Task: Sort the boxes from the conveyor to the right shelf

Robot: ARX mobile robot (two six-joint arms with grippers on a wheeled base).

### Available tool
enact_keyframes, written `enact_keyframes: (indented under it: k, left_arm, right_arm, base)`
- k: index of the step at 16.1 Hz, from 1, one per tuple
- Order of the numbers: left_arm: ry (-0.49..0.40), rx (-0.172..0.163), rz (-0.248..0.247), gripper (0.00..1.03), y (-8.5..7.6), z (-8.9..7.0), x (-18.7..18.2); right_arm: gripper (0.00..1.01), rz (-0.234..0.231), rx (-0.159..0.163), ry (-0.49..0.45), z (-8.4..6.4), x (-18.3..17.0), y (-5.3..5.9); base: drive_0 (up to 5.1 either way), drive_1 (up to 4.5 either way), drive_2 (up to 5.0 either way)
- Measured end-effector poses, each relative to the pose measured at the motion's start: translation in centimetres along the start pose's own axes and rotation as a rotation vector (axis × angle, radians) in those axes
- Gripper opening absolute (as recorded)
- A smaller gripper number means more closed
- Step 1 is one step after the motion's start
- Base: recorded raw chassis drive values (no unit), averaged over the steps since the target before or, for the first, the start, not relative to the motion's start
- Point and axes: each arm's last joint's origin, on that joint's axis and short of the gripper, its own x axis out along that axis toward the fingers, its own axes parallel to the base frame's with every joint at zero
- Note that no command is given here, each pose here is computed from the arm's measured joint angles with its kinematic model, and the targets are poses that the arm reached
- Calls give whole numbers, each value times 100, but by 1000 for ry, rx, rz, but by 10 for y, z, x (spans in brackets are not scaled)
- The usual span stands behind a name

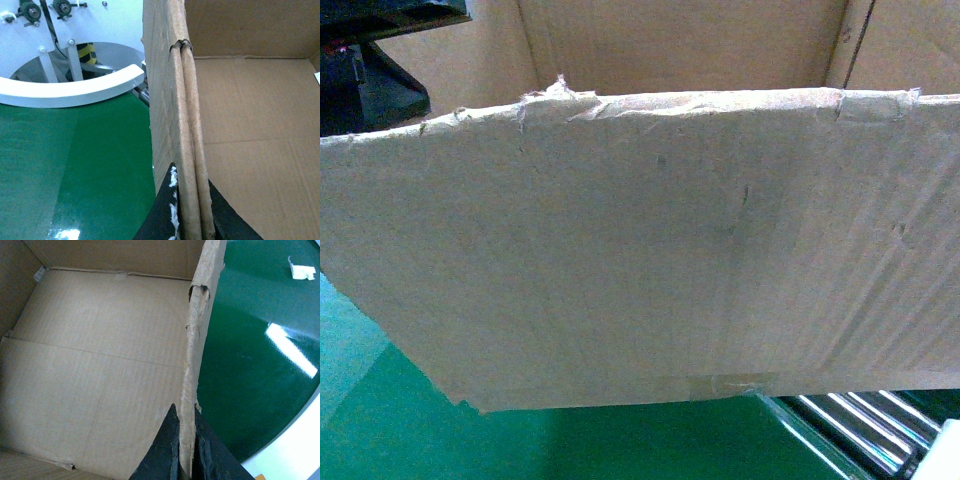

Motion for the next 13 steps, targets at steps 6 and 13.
enact_keyframes:
  k: [6,13]
  left_arm:
    - [1,0,1,3,0,0,0]
    - [3,-3,2,3,0,0,0]
  right_arm:
    - [2,0,0,0,0,0,0]
    - [2,0,0,1,0,0,0]
  base:
    - [-82,-82,-82]
    - [-100,-100,-100]
